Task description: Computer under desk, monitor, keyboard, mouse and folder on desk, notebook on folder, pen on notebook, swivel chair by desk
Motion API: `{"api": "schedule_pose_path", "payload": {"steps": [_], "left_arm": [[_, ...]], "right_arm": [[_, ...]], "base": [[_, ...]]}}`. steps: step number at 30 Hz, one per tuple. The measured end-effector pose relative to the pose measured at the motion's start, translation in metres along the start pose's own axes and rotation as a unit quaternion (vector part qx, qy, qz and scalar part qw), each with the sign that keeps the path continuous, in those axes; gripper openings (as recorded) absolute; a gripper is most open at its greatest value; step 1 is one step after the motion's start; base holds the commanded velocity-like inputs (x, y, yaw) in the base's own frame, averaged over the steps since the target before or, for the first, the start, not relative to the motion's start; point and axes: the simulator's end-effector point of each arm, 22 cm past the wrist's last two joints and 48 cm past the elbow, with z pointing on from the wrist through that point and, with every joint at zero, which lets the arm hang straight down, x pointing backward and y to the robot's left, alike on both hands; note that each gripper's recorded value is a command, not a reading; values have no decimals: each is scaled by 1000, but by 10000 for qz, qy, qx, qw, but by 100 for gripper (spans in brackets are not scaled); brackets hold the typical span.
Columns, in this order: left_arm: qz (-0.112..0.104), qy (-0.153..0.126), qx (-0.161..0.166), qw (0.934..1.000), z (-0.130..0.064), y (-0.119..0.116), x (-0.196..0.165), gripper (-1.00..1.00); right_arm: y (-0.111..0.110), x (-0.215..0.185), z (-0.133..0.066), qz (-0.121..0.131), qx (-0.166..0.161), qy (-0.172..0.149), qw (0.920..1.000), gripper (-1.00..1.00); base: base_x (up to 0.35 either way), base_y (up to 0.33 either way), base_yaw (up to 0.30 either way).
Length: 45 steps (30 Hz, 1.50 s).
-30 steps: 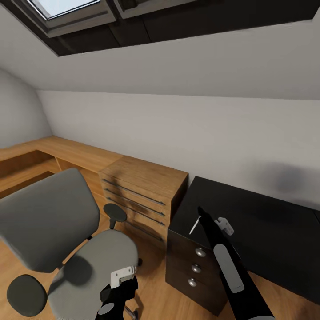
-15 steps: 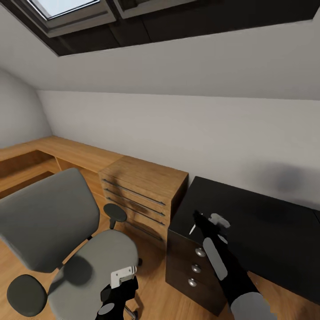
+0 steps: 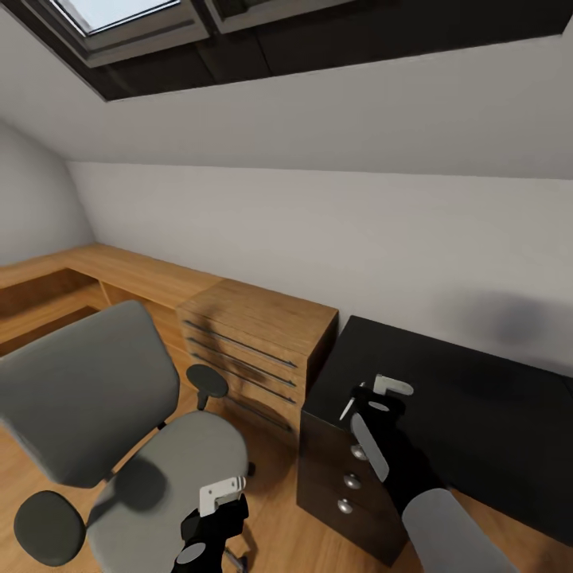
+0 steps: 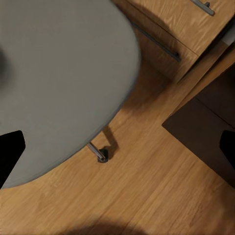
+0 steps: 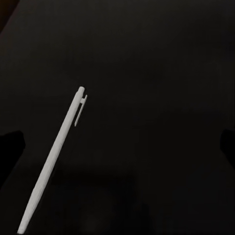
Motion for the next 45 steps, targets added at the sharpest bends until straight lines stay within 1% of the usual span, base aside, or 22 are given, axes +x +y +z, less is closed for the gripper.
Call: {"api": "schedule_pose_path", "payload": {"steps": [5, 9, 22, 24, 25, 27, 30, 34, 45], "left_arm": [[-4, 2, 9, 10000, 0, -1, 0, 100], [-1, 22, 7, 10000, 1, -1, 2, 100], [7, 28, 33, 10000, 0, -3, 3, 100], [39, 25, 82, 10000, -2, -8, 3, 100], [60, -23, 184, 9998, -6, -16, 0, 100], [58, -81, 277, 9996, -11, -23, -4, 100], [52, -115, 333, 9994, -14, -27, -7, 100], [36, -133, 386, 9992, -12, -30, -6, 100], [43, -134, 385, 9992, 1, -29, 4, 100]], "right_arm": [[-6, 5, 3, -25, 33, 34, 10000, 100], [-6, 8, 4, -41, 43, 51, 10000, 100], [-7, 10, 6, -64, 56, 62, 9999, 100], [-8, 10, 6, -74, 59, 63, 9999, 100], [-8, 10, 6, -80, 60, 64, 9999, 100], [-9, 10, 6, -86, 68, 61, 9999, 100], [-11, 10, 7, -94, 81, 56, 9999, 100], [-14, 14, 12, -108, 105, 45, 9999, 100], [-14, 31, 21, -112, 106, 77, 9999, 100]], "base": [[0, 0, 217], [0, 0, 173], [0, 0, 23], [0, 0, 0], [0, 0, 0], [0, 0, 0], [0, 0, 0], [0, 0, 0], [0, 0, 0]]}}
